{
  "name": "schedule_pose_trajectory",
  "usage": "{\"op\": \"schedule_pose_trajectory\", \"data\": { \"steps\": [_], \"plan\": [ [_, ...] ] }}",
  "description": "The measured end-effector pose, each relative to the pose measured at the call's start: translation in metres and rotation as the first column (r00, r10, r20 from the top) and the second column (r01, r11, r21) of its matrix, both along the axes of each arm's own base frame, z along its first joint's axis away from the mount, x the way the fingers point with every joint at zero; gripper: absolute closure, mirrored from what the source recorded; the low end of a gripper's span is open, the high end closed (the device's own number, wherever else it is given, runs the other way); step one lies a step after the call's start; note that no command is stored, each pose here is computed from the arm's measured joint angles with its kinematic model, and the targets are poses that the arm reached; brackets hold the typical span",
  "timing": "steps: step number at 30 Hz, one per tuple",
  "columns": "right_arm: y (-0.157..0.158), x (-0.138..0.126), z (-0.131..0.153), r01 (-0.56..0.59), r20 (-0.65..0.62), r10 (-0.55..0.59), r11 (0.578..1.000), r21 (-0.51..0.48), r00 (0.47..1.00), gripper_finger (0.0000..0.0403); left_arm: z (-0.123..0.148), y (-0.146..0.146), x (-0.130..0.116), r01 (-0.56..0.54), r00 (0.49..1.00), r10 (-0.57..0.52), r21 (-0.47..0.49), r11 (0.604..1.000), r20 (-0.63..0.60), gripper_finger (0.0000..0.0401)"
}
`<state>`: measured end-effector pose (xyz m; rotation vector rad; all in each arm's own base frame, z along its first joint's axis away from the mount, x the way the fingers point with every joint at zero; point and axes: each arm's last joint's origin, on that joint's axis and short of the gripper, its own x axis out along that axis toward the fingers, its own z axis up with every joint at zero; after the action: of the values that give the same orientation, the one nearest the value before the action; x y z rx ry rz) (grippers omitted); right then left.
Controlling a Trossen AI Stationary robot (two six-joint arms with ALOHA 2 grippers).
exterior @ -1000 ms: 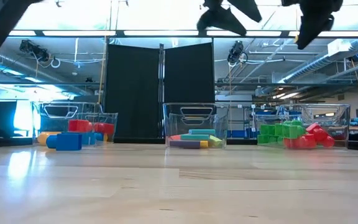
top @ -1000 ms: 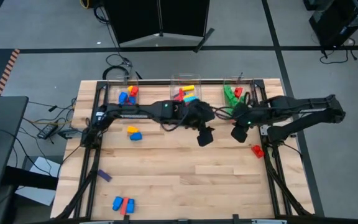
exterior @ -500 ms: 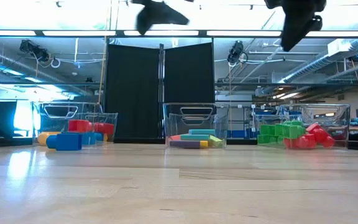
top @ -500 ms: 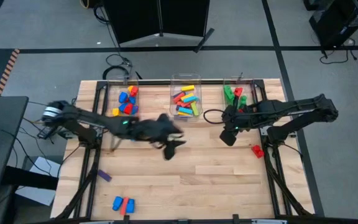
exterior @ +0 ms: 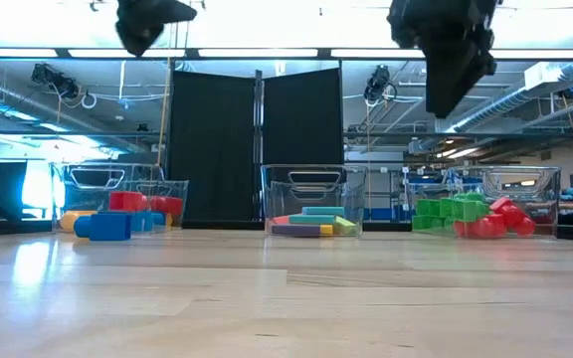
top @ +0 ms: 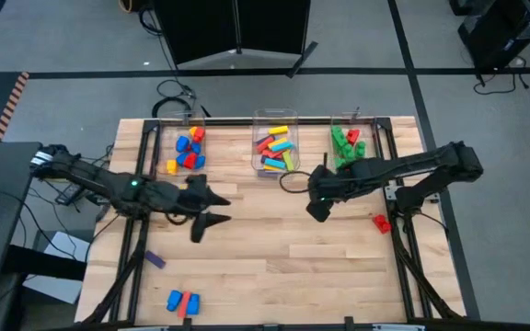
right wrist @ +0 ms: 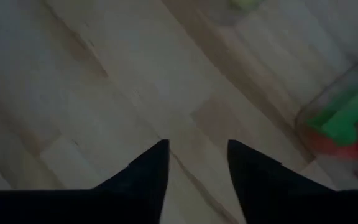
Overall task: Sort blocks by size
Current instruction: Put the red 2 stud game piece into the right transparent bin
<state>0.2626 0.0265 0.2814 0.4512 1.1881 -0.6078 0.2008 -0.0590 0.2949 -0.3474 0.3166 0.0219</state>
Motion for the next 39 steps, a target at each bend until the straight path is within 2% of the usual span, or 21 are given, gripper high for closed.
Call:
{"op": "schedule_pose_trajectory", "data": {
  "steps": [3,8,11,15,21,26,29,35,39],
  "plan": [
    [0.002,0.009,-0.014,0.016,-0.059,-0.015,1.000,0.013,0.998,0.0189,0.002,0.002,-0.018,0.044,0.999,-0.045,0.013,0.999,0.005,0.0167],
    [0.003,0.021,-0.036,0.017,-0.151,-0.017,1.000,0.002,0.988,0.0107,0.005,0.009,-0.041,0.056,0.998,-0.055,0.023,0.998,-0.026,0.0167],
    [0.004,0.023,-0.046,0.018,-0.221,-0.012,1.000,0.025,0.975,0.0067,0.007,0.011,-0.046,0.056,0.998,-0.055,0.020,0.998,-0.017,0.0167],
    [0.007,0.021,-0.056,-0.007,-0.329,0.029,0.998,0.066,0.944,0.0035,0.008,0.011,-0.047,0.056,0.998,-0.056,0.021,0.998,-0.017,0.0167],
    [0.004,0.020,-0.074,-0.021,-0.499,0.074,0.994,0.110,0.863,0.0017,0.005,0.010,-0.044,0.055,0.998,-0.055,0.025,0.998,-0.032,0.0167],
    [-0.003,0.012,-0.096,-0.037,-0.587,0.178,0.969,0.244,0.789,0.0014,0.006,0.010,-0.042,0.043,0.999,-0.043,0.027,0.999,-0.025,0.0167],
    [-0.006,-0.002,-0.112,-0.054,-0.628,0.251,0.948,0.315,0.737,0.0017,0.005,0.010,-0.042,0.040,0.999,-0.040,0.022,0.999,-0.025,0.0167],
    [-0.016,-0.042,-0.144,-0.023,-0.728,0.310,0.927,0.375,0.612,0.0029,0.006,0.010,-0.042,0.017,1.000,-0.017,0.008,1.000,-0.023,0.0167],
    [-0.021,-0.063,-0.161,-0.002,-0.739,0.358,0.900,0.435,0.570,0.0029,0.007,0.011,-0.041,-0.019,1.000,0.019,0.015,1.000,-0.007,0.0167]
  ]
}}
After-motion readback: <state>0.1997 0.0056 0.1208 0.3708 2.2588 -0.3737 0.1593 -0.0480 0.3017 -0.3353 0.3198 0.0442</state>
